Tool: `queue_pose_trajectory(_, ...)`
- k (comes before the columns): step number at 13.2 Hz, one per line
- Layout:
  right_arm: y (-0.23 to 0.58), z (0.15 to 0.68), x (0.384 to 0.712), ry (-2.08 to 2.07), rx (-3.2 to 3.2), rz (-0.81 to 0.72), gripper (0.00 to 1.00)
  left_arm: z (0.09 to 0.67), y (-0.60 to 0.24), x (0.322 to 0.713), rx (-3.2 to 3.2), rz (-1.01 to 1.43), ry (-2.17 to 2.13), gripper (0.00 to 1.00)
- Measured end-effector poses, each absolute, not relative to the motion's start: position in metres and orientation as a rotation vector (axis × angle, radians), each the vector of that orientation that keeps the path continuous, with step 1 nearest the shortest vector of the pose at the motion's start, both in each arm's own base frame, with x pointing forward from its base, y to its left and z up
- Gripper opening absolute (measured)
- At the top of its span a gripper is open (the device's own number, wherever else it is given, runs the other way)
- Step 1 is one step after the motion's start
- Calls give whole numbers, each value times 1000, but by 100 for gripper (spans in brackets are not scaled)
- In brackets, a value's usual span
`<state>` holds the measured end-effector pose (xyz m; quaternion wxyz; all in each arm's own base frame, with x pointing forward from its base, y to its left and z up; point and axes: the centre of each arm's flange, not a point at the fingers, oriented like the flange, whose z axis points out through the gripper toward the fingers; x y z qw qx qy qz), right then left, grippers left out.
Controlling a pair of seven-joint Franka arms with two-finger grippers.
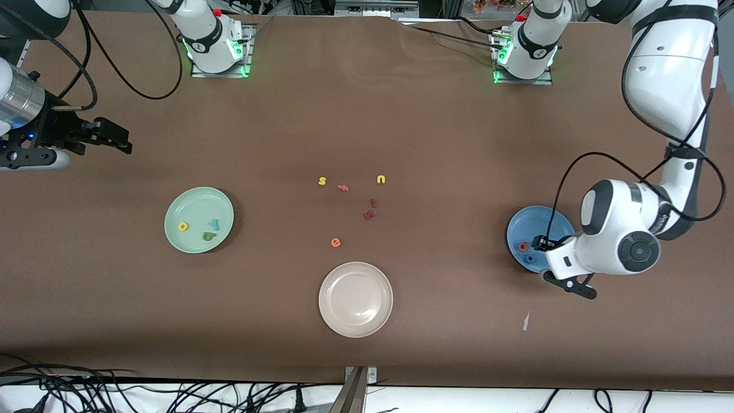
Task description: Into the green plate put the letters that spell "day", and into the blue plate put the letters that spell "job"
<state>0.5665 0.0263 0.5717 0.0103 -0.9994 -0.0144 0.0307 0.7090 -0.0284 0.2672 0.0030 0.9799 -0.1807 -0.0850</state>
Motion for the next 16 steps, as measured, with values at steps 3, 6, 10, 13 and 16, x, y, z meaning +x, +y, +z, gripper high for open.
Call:
queue_pose_trajectory(3, 26, 574, 565, -58, -3126, 92, 100, 309, 6, 713, 3104, -180, -494, 100)
queue_pose_trajectory(6, 26, 576, 564, -61, -3126, 84, 100, 356, 23, 715, 3131, -90, -457, 100)
queue_pose_trajectory(10, 26, 578, 564, -62, -3126, 80, 100, 448, 30, 691, 3166, -97, -431, 100)
queue_pose_trajectory(13, 26, 584, 565, -62, -3126, 57, 100, 483, 28, 675, 3167, -111, -393, 100)
queue_pose_trajectory(16, 26, 586, 565, -63, -3127, 55, 100, 506, 17, 668, 3139, -68, -171, 100)
